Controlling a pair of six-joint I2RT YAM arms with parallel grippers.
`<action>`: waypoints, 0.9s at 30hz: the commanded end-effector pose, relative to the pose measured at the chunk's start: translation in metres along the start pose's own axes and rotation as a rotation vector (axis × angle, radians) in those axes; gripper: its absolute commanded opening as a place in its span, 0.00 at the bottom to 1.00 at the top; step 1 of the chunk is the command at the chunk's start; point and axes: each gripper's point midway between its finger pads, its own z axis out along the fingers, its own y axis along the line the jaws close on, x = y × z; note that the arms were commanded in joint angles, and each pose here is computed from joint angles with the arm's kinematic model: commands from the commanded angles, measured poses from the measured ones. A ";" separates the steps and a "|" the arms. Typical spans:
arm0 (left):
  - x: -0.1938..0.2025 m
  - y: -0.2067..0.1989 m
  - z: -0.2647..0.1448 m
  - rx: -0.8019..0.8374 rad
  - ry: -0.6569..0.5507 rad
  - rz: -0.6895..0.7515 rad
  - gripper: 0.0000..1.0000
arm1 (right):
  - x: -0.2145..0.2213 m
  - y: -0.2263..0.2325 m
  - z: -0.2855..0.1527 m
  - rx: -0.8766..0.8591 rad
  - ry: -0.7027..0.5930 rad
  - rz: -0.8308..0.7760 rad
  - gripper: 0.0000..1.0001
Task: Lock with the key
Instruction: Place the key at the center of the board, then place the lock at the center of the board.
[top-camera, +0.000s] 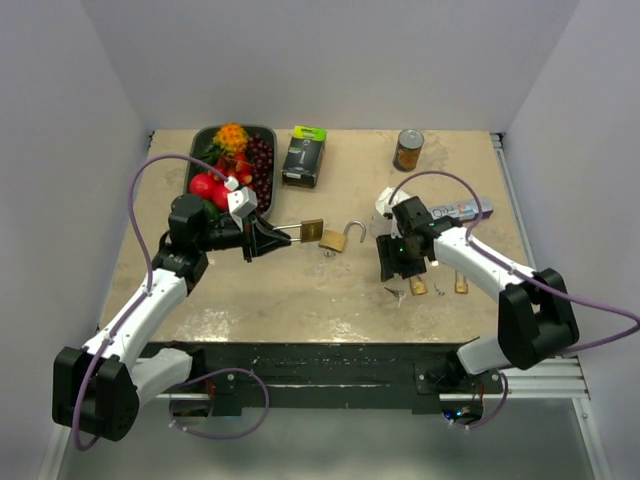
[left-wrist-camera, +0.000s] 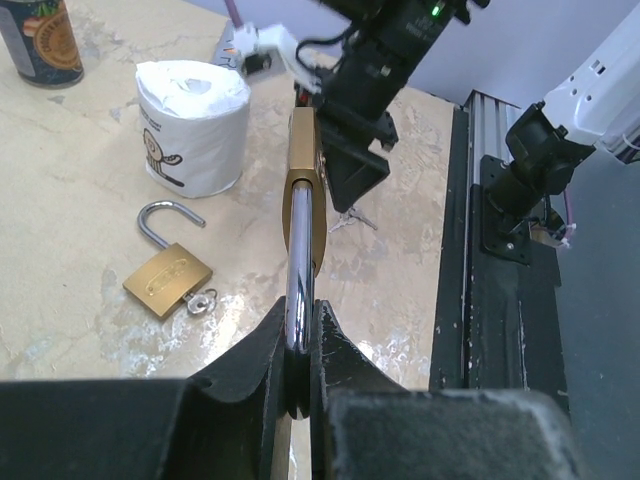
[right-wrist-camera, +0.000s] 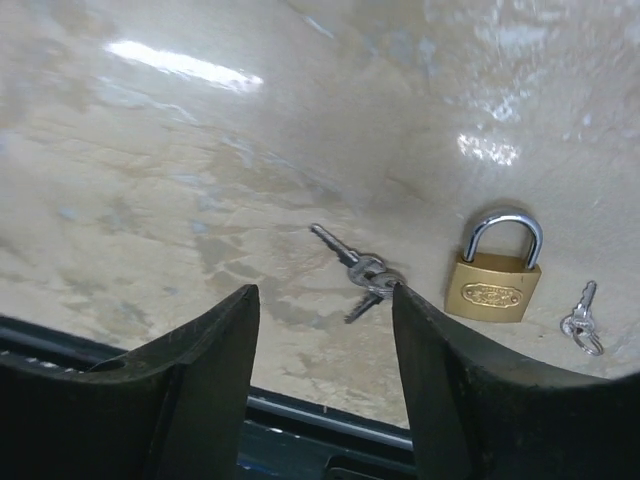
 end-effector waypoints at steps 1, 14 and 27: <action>-0.010 -0.001 0.002 0.013 -0.011 0.048 0.00 | -0.054 0.038 -0.061 -0.179 -0.236 -0.105 0.61; 0.030 -0.031 0.038 0.112 0.207 -0.272 0.00 | -0.111 0.083 -0.206 -0.206 -0.973 -0.755 0.99; 0.011 -0.024 0.063 0.096 0.178 -0.583 0.00 | -0.063 0.150 -0.174 -0.404 -0.760 -1.207 0.99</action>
